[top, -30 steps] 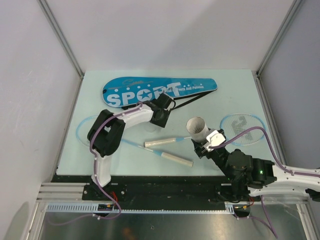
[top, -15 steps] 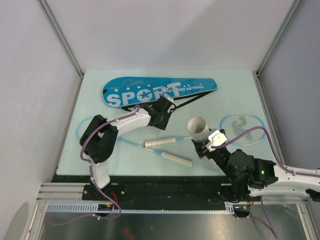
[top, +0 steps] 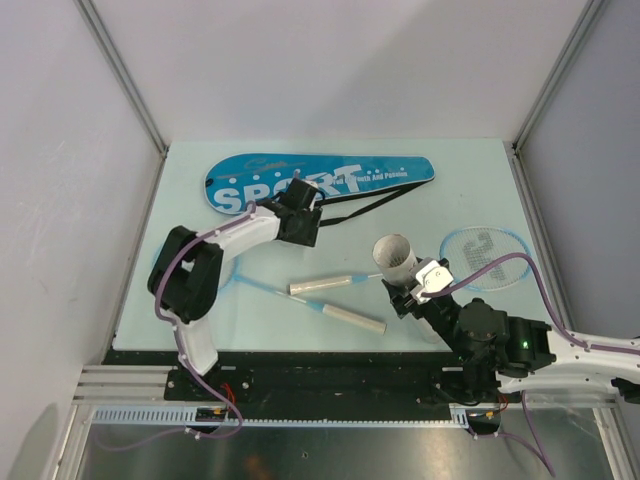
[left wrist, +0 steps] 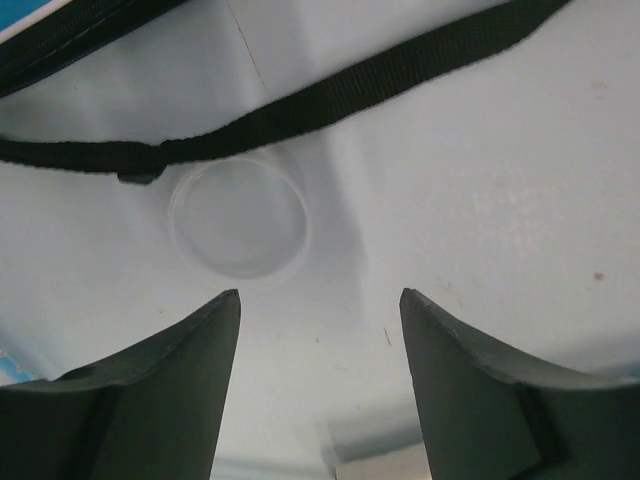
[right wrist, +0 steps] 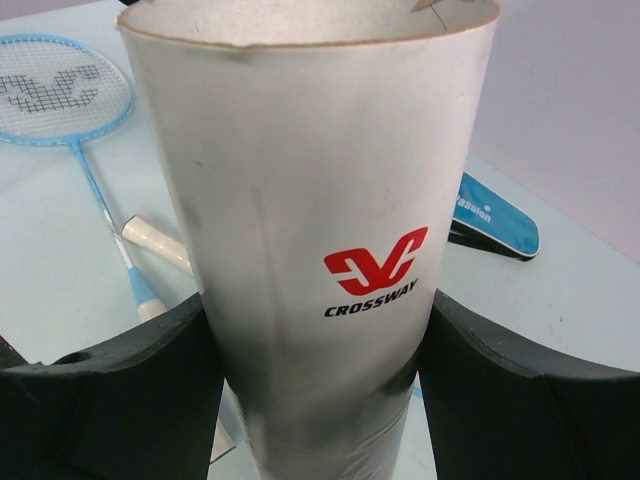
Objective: Pack up the badminton gear
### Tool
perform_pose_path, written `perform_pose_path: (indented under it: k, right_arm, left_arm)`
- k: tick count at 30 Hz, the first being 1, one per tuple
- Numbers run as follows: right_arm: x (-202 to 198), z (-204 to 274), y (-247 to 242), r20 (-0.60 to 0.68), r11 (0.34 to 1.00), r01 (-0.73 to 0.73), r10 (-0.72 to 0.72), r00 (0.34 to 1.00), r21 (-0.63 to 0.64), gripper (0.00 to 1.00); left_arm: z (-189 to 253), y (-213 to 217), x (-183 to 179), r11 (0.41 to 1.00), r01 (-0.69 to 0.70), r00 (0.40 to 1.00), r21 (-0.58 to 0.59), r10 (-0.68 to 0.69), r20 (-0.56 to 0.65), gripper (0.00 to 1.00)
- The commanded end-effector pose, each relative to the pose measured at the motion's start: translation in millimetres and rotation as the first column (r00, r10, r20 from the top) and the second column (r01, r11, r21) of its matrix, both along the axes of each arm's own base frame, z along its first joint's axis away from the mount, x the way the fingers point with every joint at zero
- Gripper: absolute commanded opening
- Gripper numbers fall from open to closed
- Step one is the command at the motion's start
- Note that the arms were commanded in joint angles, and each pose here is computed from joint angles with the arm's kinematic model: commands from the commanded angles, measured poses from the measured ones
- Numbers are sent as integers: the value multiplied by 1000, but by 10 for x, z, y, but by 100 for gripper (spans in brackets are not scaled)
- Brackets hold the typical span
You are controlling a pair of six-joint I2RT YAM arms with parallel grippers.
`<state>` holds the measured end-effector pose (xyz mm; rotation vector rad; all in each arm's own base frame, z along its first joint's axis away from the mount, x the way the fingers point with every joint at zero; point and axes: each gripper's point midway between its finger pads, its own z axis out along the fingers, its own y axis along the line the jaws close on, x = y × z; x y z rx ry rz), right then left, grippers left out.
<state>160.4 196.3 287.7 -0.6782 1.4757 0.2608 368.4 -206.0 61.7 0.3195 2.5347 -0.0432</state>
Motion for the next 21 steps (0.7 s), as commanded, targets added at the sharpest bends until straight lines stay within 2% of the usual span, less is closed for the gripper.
perform_pose_path:
  k: [1, 5, 12, 17, 18, 21]
  right_arm:
    - [-31, 53, 19, -26, 998, -8, 10, 1000, 63, 11]
    - [-41, 61, 1, -31, 997, -10, 13, 999, 75, 11]
    - [-48, 64, 15, -33, 997, -16, 19, 999, 79, 11]
    - [-55, 48, 27, -41, 996, -18, 22, 999, 82, 11]
    - [-54, 45, 28, -42, 997, -17, 20, 999, 82, 10]
    - [-51, 27, 41, -39, 997, -17, 20, 999, 69, 10]
  left_arm:
    - [-24, -72, 205, 999, -11, 1000, -41, 12, 7, 67]
    - [-161, -79, 213, 999, -15, 1000, -33, 15, -23, 54]
    - [-382, 5, 235, 999, -38, 998, 24, 40, -49, 52]
    - [-466, -4, 218, 999, -38, 996, 5, 38, -81, 37]
    - [-479, 5, 220, 999, -39, 996, 5, 39, -86, 29]
    - [-521, 10, 184, 999, -44, 993, -10, 43, -111, 14]
